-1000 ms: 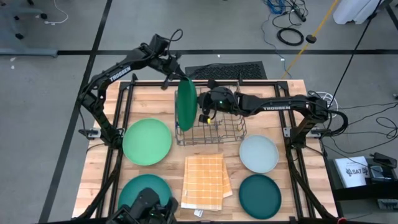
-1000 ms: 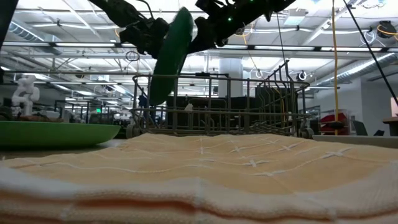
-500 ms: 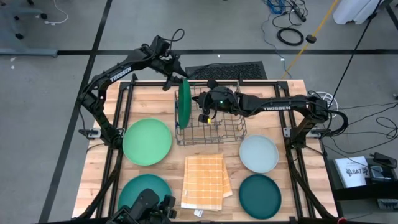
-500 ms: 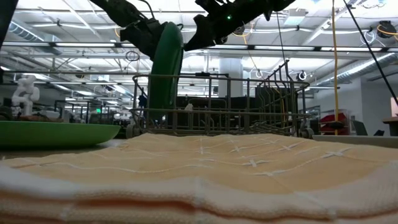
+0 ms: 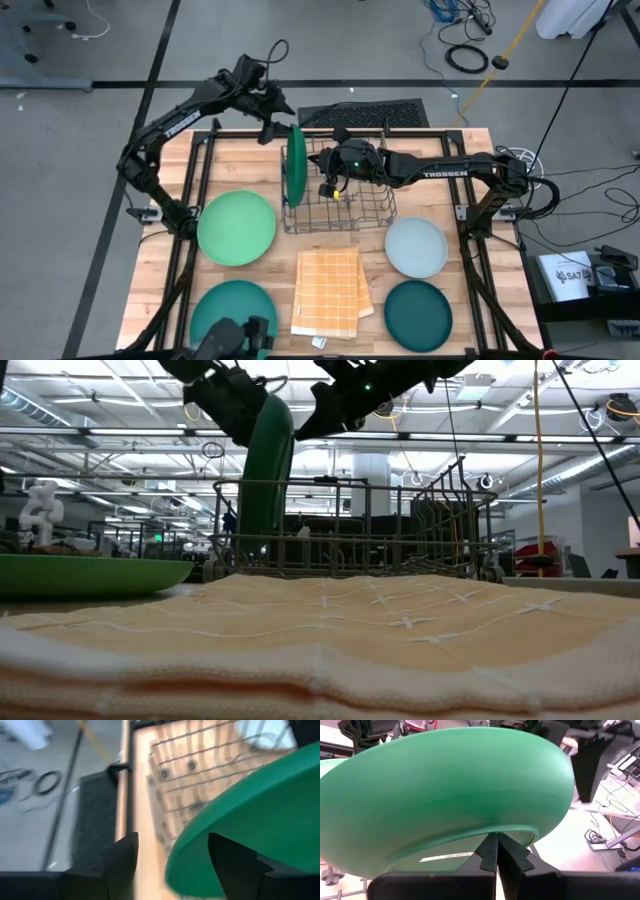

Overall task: Sort dishes
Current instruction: Put the green plate in the dish rack

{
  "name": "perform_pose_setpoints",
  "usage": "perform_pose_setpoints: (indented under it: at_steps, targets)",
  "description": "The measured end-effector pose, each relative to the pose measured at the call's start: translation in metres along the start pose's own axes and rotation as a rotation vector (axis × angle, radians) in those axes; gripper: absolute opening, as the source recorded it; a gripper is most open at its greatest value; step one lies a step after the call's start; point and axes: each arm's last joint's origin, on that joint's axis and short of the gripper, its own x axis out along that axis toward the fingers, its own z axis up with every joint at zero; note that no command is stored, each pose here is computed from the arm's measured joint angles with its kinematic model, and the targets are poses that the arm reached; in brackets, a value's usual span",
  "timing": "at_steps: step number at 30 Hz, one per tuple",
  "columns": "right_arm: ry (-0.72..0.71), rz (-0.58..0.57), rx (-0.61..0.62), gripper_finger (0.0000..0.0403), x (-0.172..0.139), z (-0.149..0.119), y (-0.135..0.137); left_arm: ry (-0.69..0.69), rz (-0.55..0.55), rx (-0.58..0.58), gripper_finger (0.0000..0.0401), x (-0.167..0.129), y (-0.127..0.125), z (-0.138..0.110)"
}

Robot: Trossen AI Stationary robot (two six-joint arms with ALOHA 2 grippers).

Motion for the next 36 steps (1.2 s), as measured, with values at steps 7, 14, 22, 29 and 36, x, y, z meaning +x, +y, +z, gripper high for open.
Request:
perform_pose_setpoints:
  at_steps: [7,14,22,29,36]
  targets:
    - [-0.054,-0.017,-0.017,0.0000,0.000,0.005,-0.002,0.074,0.135,0.059,0.0263,-0.034,-0.024,0.021]
    - [-0.093,-0.023,-0.039,0.0000,-0.001,0.009,-0.003,0.042,0.249,0.140,0.0262,-0.071,-0.052,0.043]
    - [-0.124,0.005,-0.114,0.0000,0.004,0.009,0.000,-0.174,0.337,0.148,0.0262,-0.093,-0.071,0.073]
    - [-0.082,0.026,-0.168,0.0000,0.025,-0.008,0.013,-0.216,0.234,0.126,0.0262,-0.077,-0.079,0.081]
    - [-0.093,0.028,-0.187,0.0000,0.033,-0.013,0.022,-0.018,0.192,0.065,0.0262,-0.049,-0.080,0.070]
